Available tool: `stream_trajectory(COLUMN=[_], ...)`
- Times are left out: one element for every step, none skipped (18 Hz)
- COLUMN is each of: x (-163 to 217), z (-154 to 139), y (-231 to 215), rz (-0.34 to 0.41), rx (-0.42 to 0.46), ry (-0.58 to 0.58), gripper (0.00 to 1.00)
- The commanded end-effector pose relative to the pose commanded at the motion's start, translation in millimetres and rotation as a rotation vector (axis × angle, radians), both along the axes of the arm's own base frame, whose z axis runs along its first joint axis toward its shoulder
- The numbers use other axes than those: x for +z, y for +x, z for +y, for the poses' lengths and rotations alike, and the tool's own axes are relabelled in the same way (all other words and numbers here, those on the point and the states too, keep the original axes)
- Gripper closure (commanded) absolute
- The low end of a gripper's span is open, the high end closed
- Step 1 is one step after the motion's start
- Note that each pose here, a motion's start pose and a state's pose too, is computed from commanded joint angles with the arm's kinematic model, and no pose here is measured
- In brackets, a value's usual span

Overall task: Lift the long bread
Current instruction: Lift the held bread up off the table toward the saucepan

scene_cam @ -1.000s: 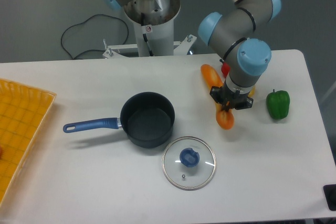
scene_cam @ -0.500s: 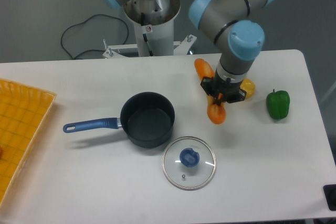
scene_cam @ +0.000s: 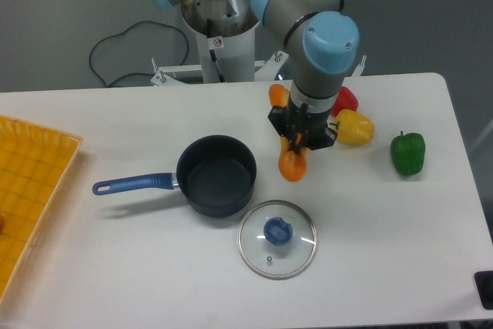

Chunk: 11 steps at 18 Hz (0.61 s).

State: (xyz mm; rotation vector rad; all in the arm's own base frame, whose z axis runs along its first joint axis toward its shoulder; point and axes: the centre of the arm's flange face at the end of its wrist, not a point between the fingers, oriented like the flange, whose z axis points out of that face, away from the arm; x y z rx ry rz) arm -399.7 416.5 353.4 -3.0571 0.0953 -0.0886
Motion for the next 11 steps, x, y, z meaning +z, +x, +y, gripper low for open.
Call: stream_trajectory(x=[1.4,1.2,0.1,-1.1,-1.3,2.1,2.6,3.1,1.4,1.2,1.2], z=[0.1,0.5,2.1,1.6,0.4,4.3,6.9,6.6,6.6,5.6,5.2], y=[-0.7,-1.0,-0.1,-1.9,-3.2,-1.1,-0.5,-0.9,-0.5,-0.7,-0.4], rz=[0.005,0.008,0.016,0.032,0.046,0.056,0.058,0.061,0.061,0.055,0.051], rx=[-0.008,-0.014,-0.025,-0.031,-0.034,-0.045,-0.049,-0.056,-0.068,-0.081,-0.09], ry=[-0.001,-0.005,-0.02,-0.046,-0.068,-0.071,-0.072,-0.076,-0.083,-0.088,-0.092], gripper=[0.89,0.89,0.89,0.89,0.89,0.89,0.89,0.89,0.89,0.89,0.89])
